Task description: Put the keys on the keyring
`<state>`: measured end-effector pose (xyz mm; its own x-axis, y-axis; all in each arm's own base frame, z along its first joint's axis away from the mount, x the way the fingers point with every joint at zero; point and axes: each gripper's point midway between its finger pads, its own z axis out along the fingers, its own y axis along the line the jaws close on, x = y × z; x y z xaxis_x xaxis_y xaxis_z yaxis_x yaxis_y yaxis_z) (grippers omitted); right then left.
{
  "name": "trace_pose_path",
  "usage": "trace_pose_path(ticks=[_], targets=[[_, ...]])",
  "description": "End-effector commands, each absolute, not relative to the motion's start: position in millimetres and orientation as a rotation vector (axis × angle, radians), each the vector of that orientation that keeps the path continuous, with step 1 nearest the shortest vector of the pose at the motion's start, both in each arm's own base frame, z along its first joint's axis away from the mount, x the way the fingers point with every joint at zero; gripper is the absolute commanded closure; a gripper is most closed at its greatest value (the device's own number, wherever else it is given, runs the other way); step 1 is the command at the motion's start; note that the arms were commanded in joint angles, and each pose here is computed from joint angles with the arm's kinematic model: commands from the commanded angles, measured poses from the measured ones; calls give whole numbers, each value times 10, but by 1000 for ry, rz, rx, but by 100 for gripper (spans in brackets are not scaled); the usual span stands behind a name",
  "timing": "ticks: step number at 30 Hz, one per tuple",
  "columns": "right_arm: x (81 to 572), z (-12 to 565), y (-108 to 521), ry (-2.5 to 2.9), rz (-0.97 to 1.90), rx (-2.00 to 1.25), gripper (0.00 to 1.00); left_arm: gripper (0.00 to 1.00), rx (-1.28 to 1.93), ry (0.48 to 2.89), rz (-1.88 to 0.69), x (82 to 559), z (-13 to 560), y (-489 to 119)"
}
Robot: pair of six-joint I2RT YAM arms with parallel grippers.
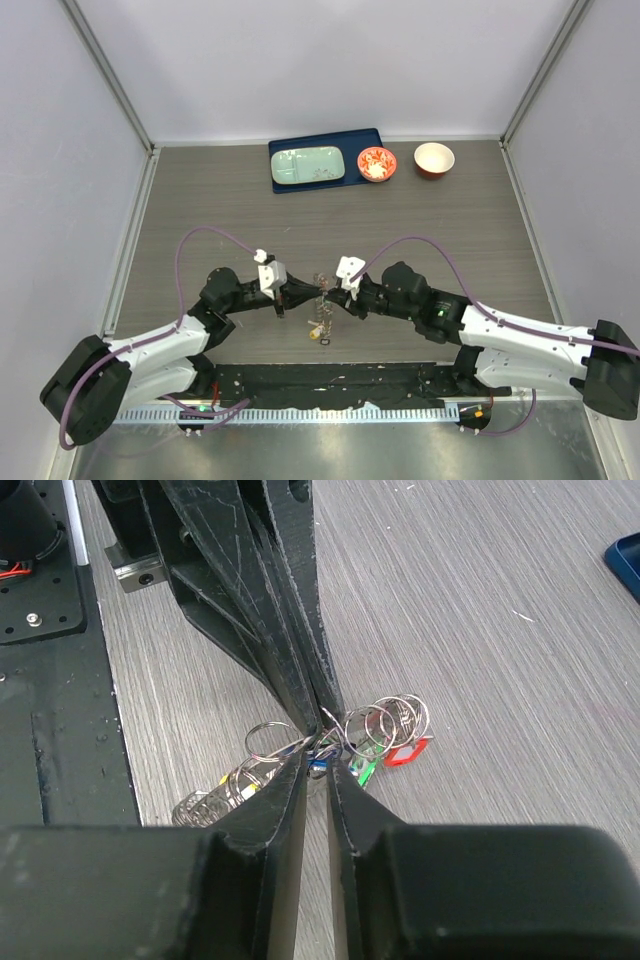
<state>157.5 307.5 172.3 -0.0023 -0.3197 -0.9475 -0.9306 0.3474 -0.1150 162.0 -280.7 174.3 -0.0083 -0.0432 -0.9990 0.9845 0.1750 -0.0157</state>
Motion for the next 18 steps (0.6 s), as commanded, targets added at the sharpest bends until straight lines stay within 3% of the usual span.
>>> trace_pose_path(ticks=[1,5,18], targets=[[1651,1934,3179,1475,723,-1123,84,100,997,1177,-1091,1644,2000,-2796],[1656,1878,3184,1477,713,-1139,99,100,967,1175,-1086,1666,2042,-2784],[1529,1899,3351,1394,796,-1219,99,100,746,1110,-1130,1756,2257,-2725]])
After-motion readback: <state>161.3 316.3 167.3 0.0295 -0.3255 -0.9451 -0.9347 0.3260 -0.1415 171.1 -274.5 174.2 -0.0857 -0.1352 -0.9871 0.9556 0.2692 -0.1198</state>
